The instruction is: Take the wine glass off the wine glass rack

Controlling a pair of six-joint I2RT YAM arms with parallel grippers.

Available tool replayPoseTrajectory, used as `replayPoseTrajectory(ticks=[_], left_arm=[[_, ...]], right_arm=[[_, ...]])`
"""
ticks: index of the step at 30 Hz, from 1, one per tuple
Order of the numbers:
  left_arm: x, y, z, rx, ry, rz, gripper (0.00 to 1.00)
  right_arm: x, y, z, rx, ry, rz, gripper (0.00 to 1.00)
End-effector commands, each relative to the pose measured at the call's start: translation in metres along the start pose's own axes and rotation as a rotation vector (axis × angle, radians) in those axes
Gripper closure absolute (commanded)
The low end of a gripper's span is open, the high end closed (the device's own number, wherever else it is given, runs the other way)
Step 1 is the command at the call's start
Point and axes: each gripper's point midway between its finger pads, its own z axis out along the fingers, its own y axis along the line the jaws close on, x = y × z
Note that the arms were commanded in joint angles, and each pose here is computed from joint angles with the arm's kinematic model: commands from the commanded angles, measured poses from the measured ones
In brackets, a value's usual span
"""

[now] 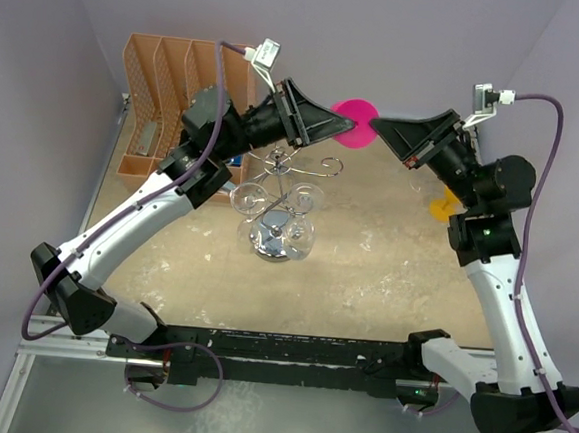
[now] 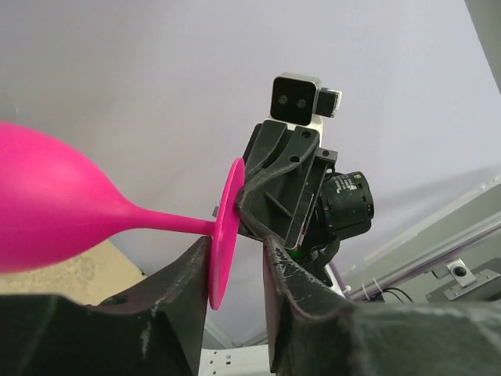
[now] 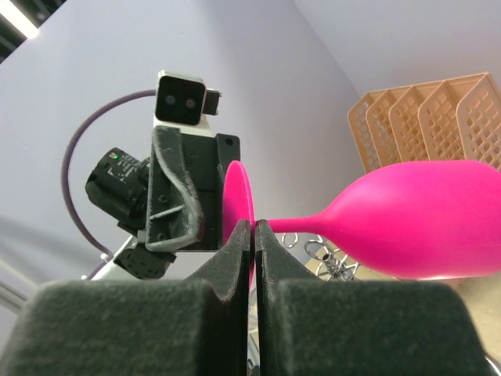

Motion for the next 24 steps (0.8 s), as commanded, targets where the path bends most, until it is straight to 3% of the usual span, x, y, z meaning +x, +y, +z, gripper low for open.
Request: replayPoseTrajectory(ticks=[1, 4, 6, 11, 14, 21, 24], left_arm=[[-0.001, -0.026, -0.002, 0.105, -0.003, 0.011, 0.79], [0.002, -0.030, -0.005, 0.129, 0.005, 0.016, 1.00], [0.005, -0.034, -0.009, 0.149, 0.011, 0.037, 1.00], [0.008, -0.048, -0.026, 0.203, 0.011, 0.124, 1.00], [0.011, -0.055, -0.036, 0.222, 0.004, 0.188, 1.00], [-0.002, -0.091, -0.056, 0.361, -0.104, 0.233, 1.00], [0.000, -0.088, -0.054, 0.347, -0.084, 0.363, 1.00]], right_arm=[[-0.016, 0.025, -0.003, -0.077, -0.055, -0.100, 1.00], [-0.012, 0.028, -0.005, -0.092, -0.036, -0.133, 0.93], [-0.009, 0.028, -0.008, -0.090, -0.020, -0.171, 0.82], [-0.009, 0.023, -0.020, -0.026, -0.022, -0.299, 0.36], [-0.016, 0.017, -0.029, 0.048, -0.070, -0.372, 0.20], [-0.029, 0.009, -0.043, 0.142, -0.150, -0.419, 0.09], [-0.025, 0.004, -0.040, 0.129, -0.141, -0.424, 0.09]])
